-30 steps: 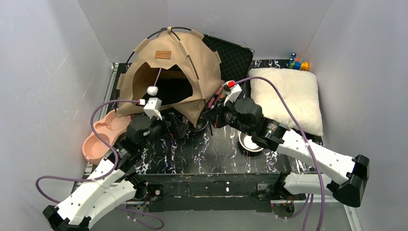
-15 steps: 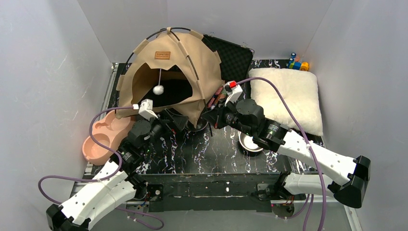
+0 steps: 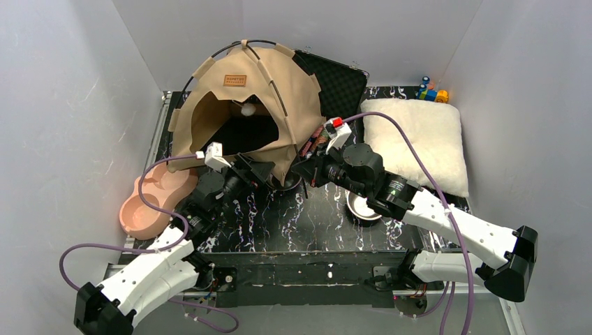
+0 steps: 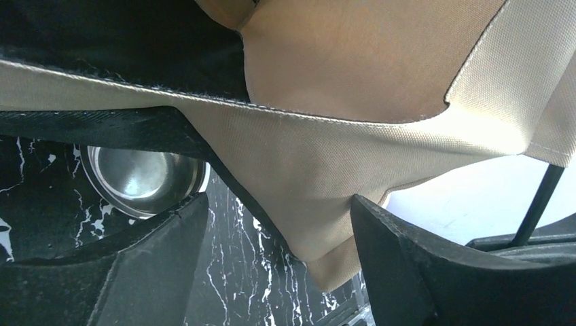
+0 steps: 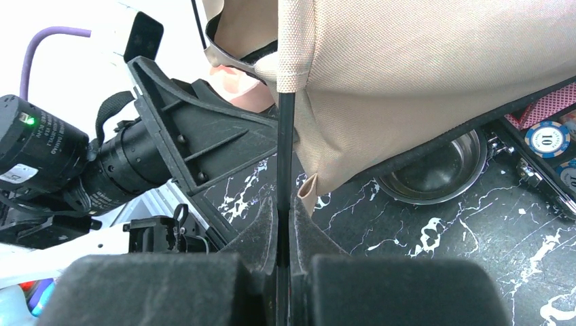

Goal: Set up the pet tent

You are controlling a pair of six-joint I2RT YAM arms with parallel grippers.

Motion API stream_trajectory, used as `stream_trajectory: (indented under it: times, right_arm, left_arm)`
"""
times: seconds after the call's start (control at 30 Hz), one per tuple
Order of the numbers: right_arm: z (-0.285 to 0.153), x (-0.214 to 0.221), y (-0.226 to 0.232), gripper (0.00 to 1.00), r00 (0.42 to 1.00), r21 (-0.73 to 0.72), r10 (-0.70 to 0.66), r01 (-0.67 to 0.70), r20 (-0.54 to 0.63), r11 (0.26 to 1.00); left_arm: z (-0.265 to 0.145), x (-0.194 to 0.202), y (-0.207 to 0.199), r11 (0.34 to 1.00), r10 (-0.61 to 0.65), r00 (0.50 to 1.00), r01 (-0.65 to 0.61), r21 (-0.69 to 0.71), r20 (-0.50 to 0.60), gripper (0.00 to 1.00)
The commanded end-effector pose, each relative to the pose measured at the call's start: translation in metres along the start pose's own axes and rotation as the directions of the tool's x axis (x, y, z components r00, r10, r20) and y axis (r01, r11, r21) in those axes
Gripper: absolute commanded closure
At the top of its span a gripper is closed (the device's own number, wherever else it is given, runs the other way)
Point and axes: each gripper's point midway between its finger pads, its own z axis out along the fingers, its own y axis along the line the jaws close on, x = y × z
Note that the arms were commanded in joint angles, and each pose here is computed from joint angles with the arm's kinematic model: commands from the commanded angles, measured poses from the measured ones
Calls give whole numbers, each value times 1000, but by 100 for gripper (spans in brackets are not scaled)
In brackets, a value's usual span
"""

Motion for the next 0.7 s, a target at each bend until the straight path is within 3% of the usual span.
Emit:
stream_trajectory:
  times: [0.0,0.27,0.53,0.67]
  right_arm:
    - [-5,-36,25,99,992,-89,31,-20,122,996]
    - [-4,-35,25,99,992,-89,34,-23,120,996]
    - [-3,-35,25,99,992,-92,36,-25,119,995]
    - [0,-38,23,99,990,-81,33,-22,138,996]
  left_arm:
    - [5,-12,-13,998,-36,998,32,59,54,27]
    - [9,-13,-12,997,-45,997,41,59,59,47]
    - [13,-11,-11,997,-52,997,49,52,54,73]
    - [12,-9,-11,998,-48,998,46,54,45,94]
